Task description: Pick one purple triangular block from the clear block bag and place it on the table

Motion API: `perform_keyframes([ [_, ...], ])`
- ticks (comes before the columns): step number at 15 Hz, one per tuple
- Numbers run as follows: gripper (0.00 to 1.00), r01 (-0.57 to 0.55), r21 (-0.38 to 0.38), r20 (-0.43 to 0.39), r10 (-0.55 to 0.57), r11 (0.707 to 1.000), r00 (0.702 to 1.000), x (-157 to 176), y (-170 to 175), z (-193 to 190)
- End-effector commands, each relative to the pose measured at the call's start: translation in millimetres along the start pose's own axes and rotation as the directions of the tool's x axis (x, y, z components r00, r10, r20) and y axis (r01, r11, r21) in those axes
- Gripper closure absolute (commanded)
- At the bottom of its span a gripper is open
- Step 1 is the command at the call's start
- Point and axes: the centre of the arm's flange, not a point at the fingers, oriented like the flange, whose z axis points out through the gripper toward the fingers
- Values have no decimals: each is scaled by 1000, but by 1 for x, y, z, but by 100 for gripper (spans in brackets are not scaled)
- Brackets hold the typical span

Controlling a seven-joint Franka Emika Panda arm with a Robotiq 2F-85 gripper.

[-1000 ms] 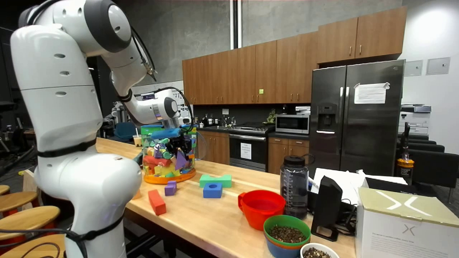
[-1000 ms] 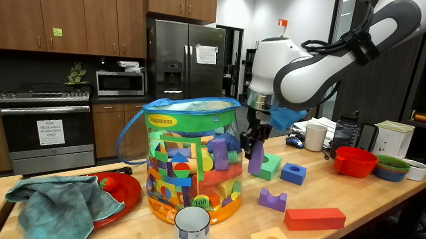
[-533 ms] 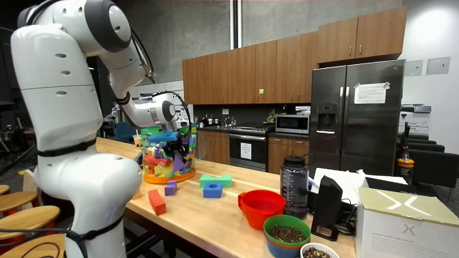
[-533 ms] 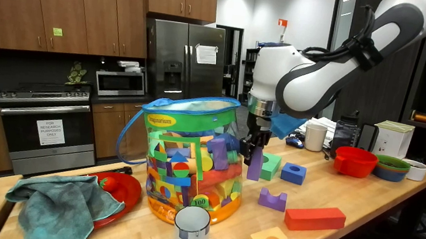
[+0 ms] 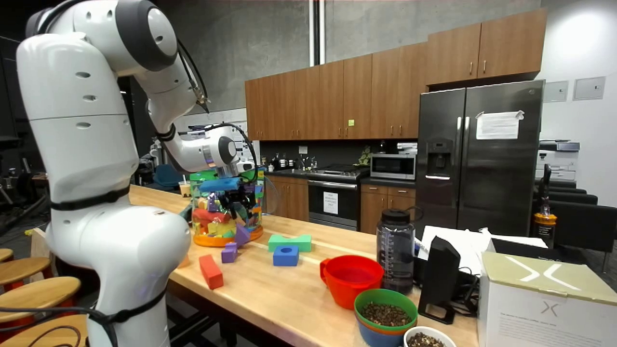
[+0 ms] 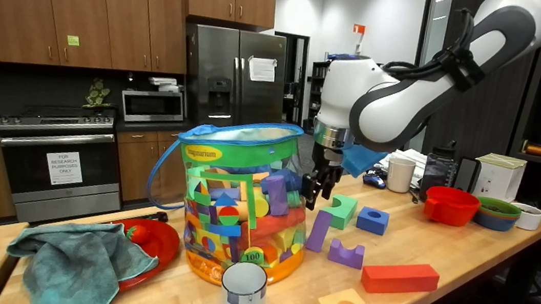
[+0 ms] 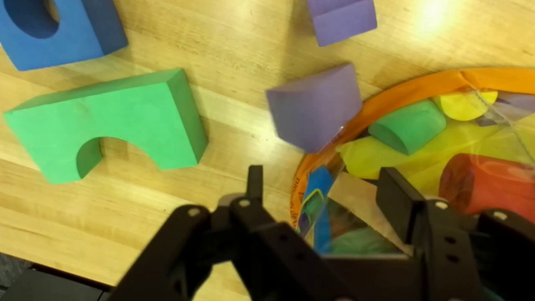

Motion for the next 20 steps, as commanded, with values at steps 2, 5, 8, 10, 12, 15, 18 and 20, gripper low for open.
perform_keyframes([
  [2,0,-1,3,-15,1,1000,1000,3,3,0],
  [5,0,0,3,-12,0,1000,1000,3,4,0],
  [8,0,2,3,-10,-2,1000,1000,4,4,-1],
  [10,0,3,3,-8,-3,1000,1000,4,4,-1],
  [12,0,4,3,-5,-4,1000,1000,4,5,-2],
  [15,0,-2,19,5,2,1000,1000,5,4,-3],
  [18,0,-17,46,-7,17,999,1000,5,4,-2],
  [20,0,-21,32,5,21,999,1000,1,1,1],
])
